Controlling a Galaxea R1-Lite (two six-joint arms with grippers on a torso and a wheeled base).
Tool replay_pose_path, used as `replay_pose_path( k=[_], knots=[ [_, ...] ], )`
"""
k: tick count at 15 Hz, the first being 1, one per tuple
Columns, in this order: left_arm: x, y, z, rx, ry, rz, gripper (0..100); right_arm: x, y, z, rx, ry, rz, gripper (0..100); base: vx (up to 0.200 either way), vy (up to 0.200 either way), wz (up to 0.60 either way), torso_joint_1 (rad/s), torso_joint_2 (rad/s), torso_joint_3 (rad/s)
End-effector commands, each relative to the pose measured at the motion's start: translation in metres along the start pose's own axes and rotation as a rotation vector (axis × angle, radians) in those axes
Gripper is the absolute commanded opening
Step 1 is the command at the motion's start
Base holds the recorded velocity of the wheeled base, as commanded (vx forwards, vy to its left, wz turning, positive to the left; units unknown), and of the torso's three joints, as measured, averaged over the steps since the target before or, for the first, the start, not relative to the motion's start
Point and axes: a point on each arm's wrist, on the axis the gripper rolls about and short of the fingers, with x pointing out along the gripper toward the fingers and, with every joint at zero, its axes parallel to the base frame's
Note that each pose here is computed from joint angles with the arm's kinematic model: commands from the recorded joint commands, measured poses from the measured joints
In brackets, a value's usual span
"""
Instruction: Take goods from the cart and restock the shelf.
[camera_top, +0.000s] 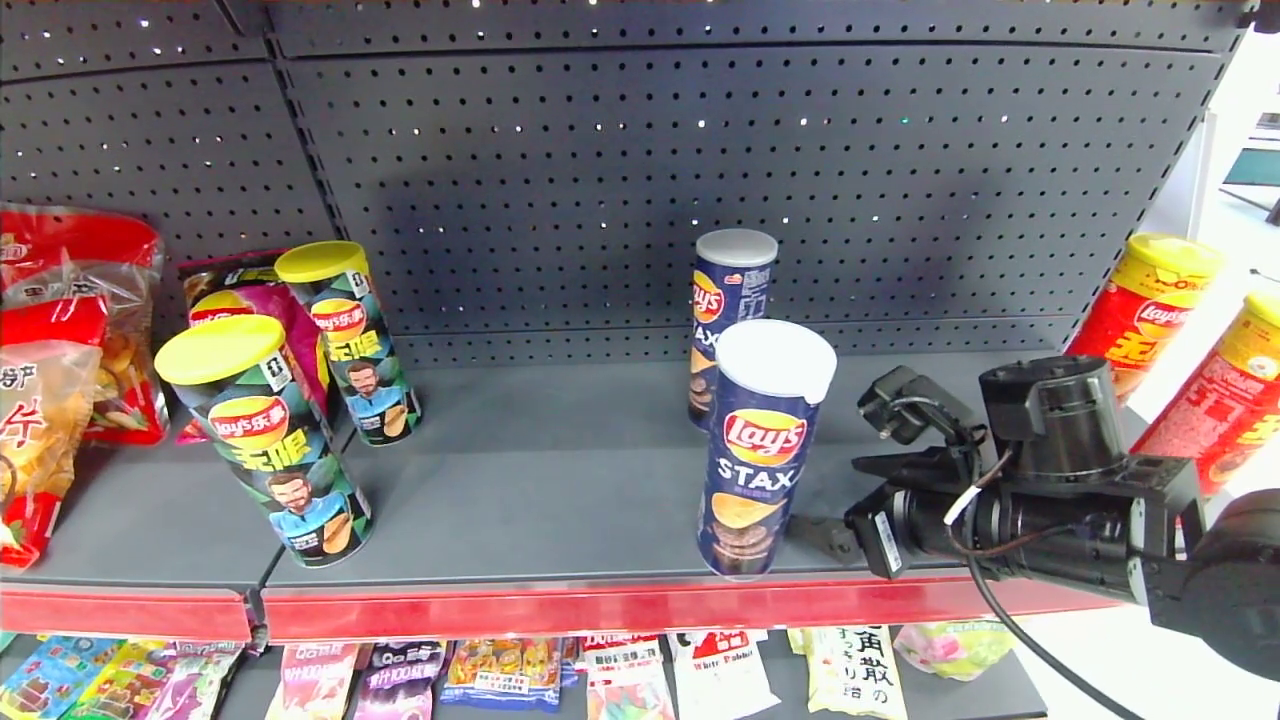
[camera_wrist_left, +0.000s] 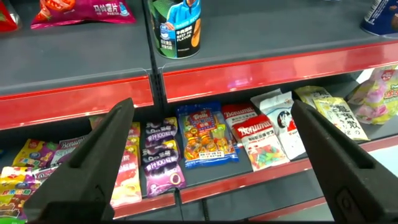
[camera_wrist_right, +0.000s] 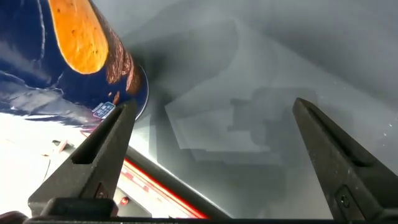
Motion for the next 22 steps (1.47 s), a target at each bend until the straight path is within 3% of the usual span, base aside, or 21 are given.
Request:
replay_pose_path(
  k=[1,22],
  knots=[
    [0.0002,0.0,-0.0001,0.0,0.002,0.0,100,0.0018,0.0006,0.0016,-0.002,-0.003,0.003,100,0.0,0.0,0.0,0.0,0.0,0.0],
    [0.0002,0.0,-0.0001,0.0,0.002,0.0,100,0.0082,0.0053,0.0071,-0.012,-0.012,0.017,100,0.0,0.0,0.0,0.0,0.0,0.0]
  ],
)
